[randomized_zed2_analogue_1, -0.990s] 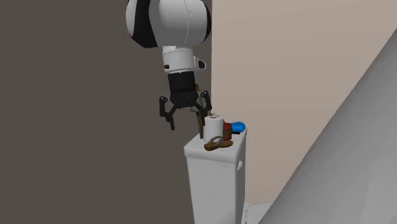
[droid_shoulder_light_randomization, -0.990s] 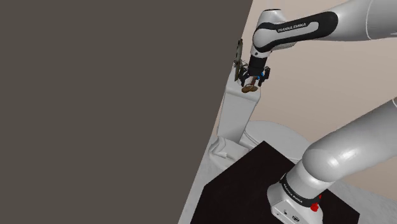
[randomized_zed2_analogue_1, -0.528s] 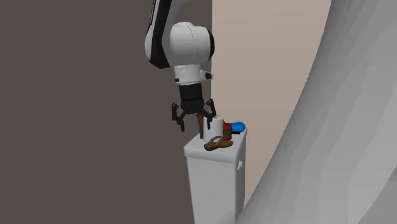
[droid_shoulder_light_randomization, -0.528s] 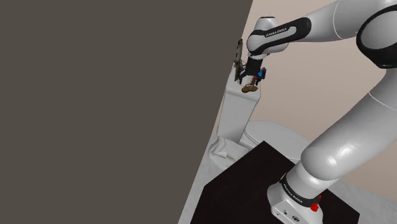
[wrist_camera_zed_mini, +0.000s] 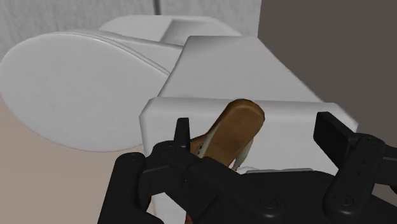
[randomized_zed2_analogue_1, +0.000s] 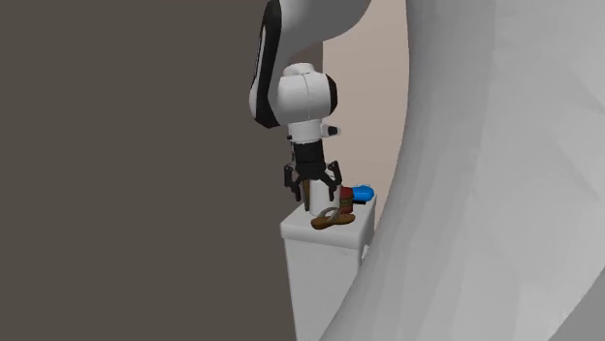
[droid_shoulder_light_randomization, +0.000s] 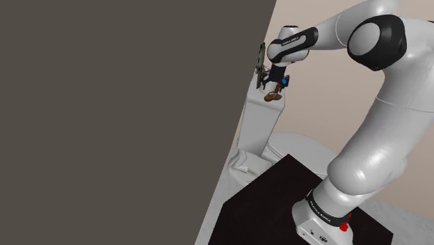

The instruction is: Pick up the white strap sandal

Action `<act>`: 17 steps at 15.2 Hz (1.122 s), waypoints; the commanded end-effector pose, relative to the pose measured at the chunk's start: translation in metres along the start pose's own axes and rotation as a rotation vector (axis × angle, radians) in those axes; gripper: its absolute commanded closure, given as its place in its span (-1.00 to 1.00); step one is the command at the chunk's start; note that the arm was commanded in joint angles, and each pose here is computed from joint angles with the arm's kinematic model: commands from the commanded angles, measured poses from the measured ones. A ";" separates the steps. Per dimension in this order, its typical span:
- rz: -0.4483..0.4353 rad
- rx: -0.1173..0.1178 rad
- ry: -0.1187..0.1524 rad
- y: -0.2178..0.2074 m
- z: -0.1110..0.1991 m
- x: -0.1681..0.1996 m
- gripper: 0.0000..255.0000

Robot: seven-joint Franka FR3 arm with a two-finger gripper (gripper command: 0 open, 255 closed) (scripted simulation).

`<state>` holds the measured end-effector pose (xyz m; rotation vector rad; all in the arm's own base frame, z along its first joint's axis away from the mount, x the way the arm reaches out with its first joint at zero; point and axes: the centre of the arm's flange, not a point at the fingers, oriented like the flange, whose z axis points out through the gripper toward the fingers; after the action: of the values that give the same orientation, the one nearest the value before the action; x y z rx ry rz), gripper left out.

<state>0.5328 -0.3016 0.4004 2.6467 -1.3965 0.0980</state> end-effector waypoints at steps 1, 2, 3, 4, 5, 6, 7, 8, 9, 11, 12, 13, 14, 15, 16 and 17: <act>0.052 0.000 0.011 0.005 0.007 0.023 -1.00; 0.077 0.000 0.017 0.008 0.012 0.034 -1.00; 0.103 0.000 0.022 0.011 0.017 0.045 -1.00; 0.128 0.000 0.027 0.015 0.022 0.056 -1.00; 0.154 0.001 0.032 0.019 0.026 0.067 -1.00; 0.179 0.001 0.037 0.023 0.031 0.078 -1.00; 0.190 0.001 0.040 0.025 0.033 0.083 -1.00; 0.190 0.001 0.040 0.025 0.038 0.082 -1.00; 0.190 0.001 0.040 0.024 0.043 0.081 -1.00; 0.190 0.001 0.040 0.023 0.054 0.080 -1.00; 0.190 0.001 0.040 0.022 0.059 0.079 -1.00; 0.190 0.001 0.040 0.022 0.064 0.078 -1.00; 0.190 0.001 0.040 0.021 0.069 0.078 -1.00; 0.190 0.001 0.040 0.021 0.072 0.077 -1.00; 0.190 0.001 0.040 0.021 0.072 0.077 -1.00; 0.190 0.001 0.040 0.021 0.072 0.077 1.00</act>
<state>0.5581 -0.3879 0.3422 2.4920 -1.6314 0.1708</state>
